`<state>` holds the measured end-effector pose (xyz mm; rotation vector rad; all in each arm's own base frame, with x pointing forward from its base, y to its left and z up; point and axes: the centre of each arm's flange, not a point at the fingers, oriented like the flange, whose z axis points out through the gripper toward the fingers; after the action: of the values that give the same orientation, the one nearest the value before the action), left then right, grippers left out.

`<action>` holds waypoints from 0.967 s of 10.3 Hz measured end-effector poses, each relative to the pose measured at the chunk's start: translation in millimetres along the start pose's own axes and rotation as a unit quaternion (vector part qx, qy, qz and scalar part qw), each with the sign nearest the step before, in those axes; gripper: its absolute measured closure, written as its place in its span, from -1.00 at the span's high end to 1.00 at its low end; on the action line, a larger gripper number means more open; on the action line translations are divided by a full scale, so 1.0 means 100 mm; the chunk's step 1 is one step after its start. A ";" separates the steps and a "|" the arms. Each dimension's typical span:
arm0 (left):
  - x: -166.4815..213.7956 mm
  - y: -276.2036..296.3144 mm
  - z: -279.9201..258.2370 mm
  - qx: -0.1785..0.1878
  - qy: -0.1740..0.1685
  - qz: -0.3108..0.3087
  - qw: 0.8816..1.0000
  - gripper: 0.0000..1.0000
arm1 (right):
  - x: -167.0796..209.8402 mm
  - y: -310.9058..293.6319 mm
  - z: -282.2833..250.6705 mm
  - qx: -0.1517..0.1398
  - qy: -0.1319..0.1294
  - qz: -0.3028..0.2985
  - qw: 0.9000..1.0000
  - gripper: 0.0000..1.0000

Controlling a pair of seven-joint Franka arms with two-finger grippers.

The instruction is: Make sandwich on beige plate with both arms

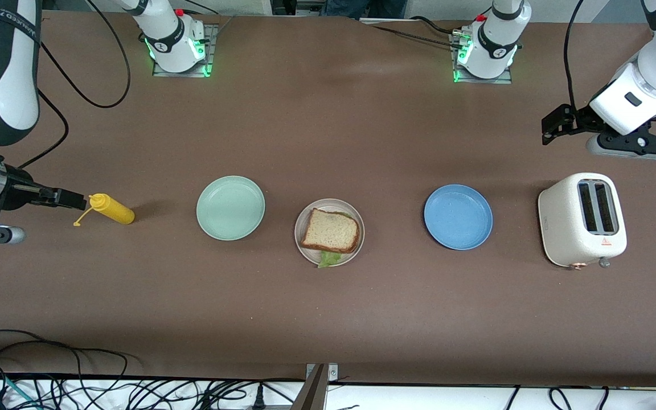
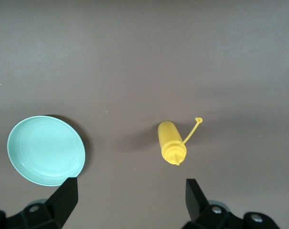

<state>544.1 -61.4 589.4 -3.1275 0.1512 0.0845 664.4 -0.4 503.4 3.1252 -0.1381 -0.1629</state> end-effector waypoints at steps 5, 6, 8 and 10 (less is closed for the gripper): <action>-0.01 -0.02 0.00 0.000 -0.006 -0.002 1.000 1.00 | 0.01 0.19 -0.11 -0.005 0.029 -0.032 0.999 1.00; -0.01 -0.02 0.00 0.000 -0.006 -0.002 1.000 1.00 | -0.02 0.17 -0.13 -0.006 0.032 -0.040 0.999 1.00; -0.01 -0.02 0.00 0.000 -0.007 -0.002 1.000 1.00 | -0.05 0.12 -0.15 -0.009 0.033 -0.048 0.998 0.95; -0.01 -0.02 0.00 0.000 -0.006 -0.002 1.000 1.00 | -0.06 0.10 -0.13 -0.009 0.027 -0.050 0.998 1.00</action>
<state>543.2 -59.5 589.5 -3.1268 0.1446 0.1043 658.8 -9.5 517.3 3.1163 0.0215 -0.0783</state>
